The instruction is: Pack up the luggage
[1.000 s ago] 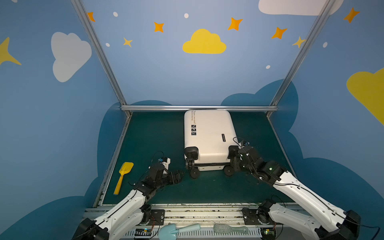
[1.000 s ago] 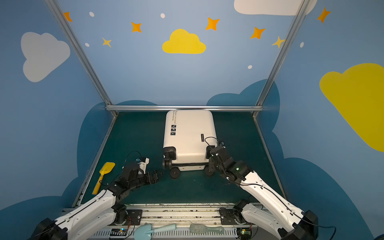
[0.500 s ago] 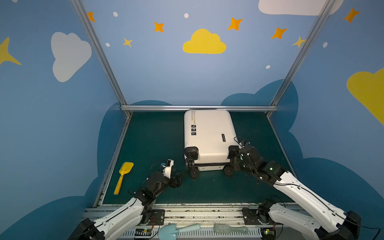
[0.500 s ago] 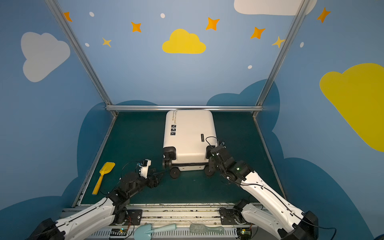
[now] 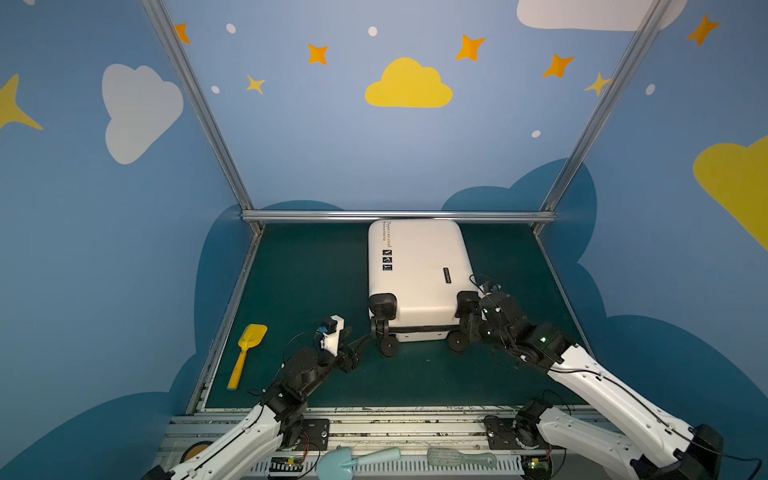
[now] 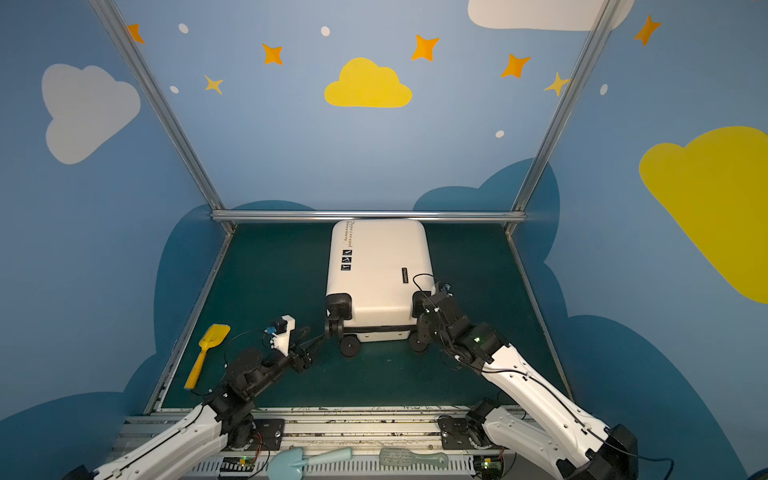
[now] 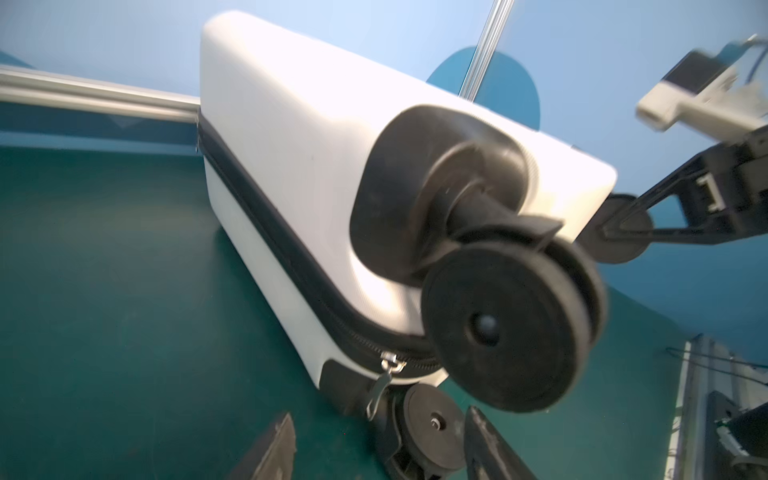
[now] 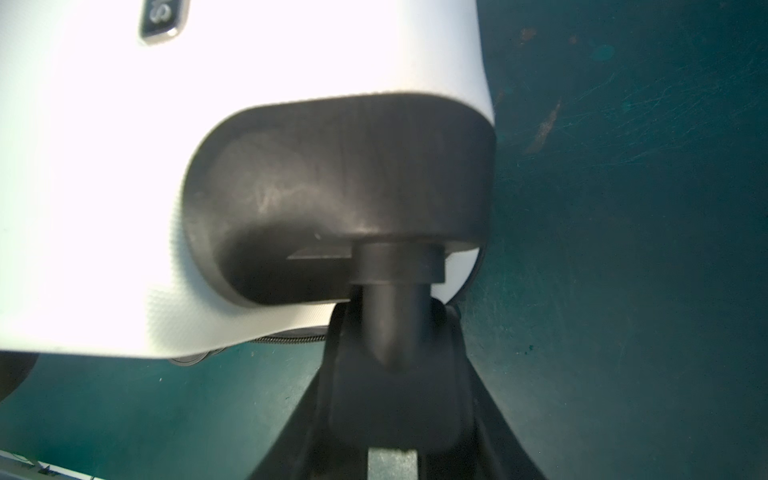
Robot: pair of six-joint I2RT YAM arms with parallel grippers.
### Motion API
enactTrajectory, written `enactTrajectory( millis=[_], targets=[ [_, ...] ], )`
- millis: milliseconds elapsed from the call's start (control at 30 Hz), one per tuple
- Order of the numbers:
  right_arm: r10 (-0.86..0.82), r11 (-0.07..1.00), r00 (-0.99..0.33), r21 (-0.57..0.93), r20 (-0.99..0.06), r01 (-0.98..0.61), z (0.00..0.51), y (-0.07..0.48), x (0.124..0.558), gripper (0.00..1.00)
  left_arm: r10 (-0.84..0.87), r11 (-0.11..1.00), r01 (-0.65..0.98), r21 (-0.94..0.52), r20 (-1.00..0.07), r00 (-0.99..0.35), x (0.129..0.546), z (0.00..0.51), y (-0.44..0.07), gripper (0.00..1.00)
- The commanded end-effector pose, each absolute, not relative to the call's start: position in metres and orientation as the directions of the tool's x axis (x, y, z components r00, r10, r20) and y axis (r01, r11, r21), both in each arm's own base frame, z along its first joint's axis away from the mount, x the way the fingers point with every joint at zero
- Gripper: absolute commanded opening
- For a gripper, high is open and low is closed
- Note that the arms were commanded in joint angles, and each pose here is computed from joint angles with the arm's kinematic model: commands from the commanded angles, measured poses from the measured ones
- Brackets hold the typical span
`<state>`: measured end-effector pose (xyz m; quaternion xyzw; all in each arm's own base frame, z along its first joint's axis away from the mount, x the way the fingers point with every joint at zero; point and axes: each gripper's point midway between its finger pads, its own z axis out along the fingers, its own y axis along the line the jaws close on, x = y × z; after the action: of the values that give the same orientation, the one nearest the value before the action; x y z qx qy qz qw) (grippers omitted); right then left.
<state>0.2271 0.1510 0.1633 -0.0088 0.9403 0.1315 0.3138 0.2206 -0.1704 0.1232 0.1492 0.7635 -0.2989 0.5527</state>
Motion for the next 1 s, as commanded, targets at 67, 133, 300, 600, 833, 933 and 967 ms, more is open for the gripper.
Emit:
enactTrajectory(
  millis=[67,133,300,600,833,933,967],
  targets=[
    [0.002,0.961,-0.886,0.245,-0.465,-0.126,0.123,0.16,0.207,0.0,-0.064,0.785,0.54,-0.302,-0.908,-0.414,0.221,0.099,-0.176,0.7],
    [0.003,0.961,-0.886,0.247,-0.464,-0.127,0.124,0.161,0.207,0.0,-0.047,0.786,0.547,-0.29,-0.909,-0.414,0.222,0.096,-0.179,0.7],
    [0.001,0.959,-0.886,0.252,-0.464,-0.131,0.124,0.162,0.208,0.0,-0.017,0.772,0.579,-0.261,-0.92,-0.391,0.225,0.098,-0.188,0.69],
    [-0.007,0.957,-0.884,0.253,-0.467,-0.141,0.127,0.165,0.209,0.0,0.009,0.763,0.603,-0.233,-0.929,-0.371,0.235,0.102,-0.199,0.64],
    [-0.012,0.958,-0.884,0.248,-0.467,-0.144,0.126,0.164,0.21,0.0,0.029,0.75,0.622,-0.224,-0.929,-0.37,0.241,0.102,-0.208,0.59],
    [-0.013,0.958,-0.885,0.248,-0.466,-0.145,0.126,0.165,0.209,0.0,0.042,0.748,0.627,-0.216,-0.928,-0.369,0.242,0.098,-0.209,0.55],
    [-0.013,0.958,-0.885,0.249,-0.466,-0.145,0.126,0.165,0.21,0.0,0.046,0.748,0.629,-0.212,-0.929,-0.367,0.243,0.098,-0.21,0.54]
  ],
)
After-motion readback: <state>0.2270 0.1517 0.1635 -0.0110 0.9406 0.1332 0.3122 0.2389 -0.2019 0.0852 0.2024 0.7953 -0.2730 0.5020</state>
